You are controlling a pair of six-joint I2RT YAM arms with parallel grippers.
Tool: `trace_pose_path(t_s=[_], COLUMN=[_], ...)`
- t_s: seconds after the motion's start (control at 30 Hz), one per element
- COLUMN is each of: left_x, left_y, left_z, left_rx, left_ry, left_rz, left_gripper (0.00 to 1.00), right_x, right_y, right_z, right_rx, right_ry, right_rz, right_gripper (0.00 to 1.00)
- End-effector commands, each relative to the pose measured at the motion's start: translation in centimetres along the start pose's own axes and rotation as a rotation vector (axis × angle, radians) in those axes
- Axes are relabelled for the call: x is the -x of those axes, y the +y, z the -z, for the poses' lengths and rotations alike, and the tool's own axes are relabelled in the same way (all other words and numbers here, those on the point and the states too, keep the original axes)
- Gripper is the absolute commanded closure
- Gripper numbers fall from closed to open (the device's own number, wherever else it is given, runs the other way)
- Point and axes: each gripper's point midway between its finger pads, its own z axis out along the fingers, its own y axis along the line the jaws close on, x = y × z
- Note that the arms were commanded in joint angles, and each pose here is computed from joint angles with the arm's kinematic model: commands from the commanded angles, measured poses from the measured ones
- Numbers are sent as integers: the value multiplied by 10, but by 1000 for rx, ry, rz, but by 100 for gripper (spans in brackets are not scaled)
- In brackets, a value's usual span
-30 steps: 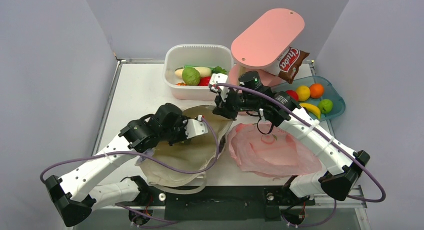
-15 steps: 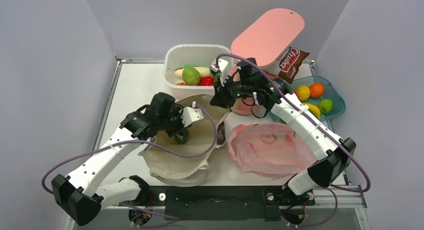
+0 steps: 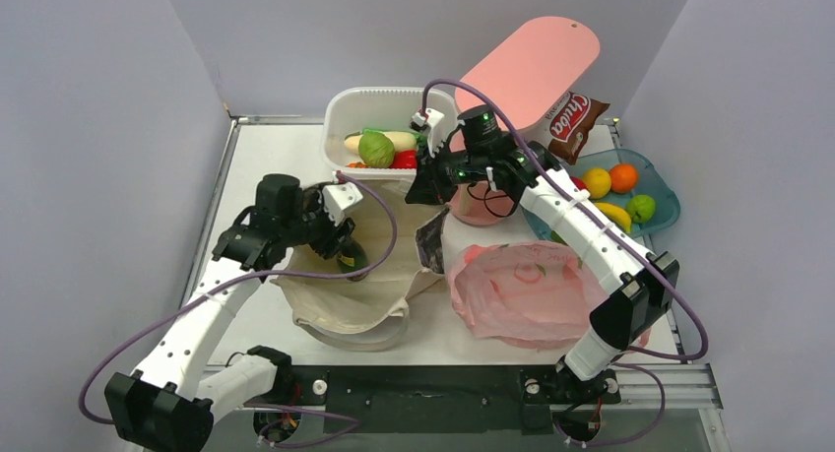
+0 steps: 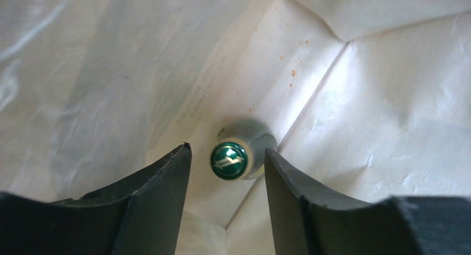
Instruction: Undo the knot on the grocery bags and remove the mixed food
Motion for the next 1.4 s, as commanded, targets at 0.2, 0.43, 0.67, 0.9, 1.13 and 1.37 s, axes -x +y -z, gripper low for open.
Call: trace_pose_path(t_s=[0.2,0.43,0.67,0.9,1.13,1.37], left_x=[81,98,95,95,96,97], left_y=[2,24,50,61,67,68], left_z=[34,58,59,54,58,59], left_rx=[-19,82,152,158,200,208], left_ry=[-362,-338,-325,-336,-360,-364], left_rz=[52,140,293,406,414,445], left_gripper=[42,41,40,41,43,44], right_x=[37,72,107,63,40,4], right_y=[3,1,46,102,88,67], right_z=[13,33,85,33,-26,-78], right_rx=[-15,-103,-79,84,79,56], right_ry=[-96,-218,-462,-403,-354,-277], right_rz=[81,164,377,480,491,504], right_gripper=[97,53,25,40,51,55])
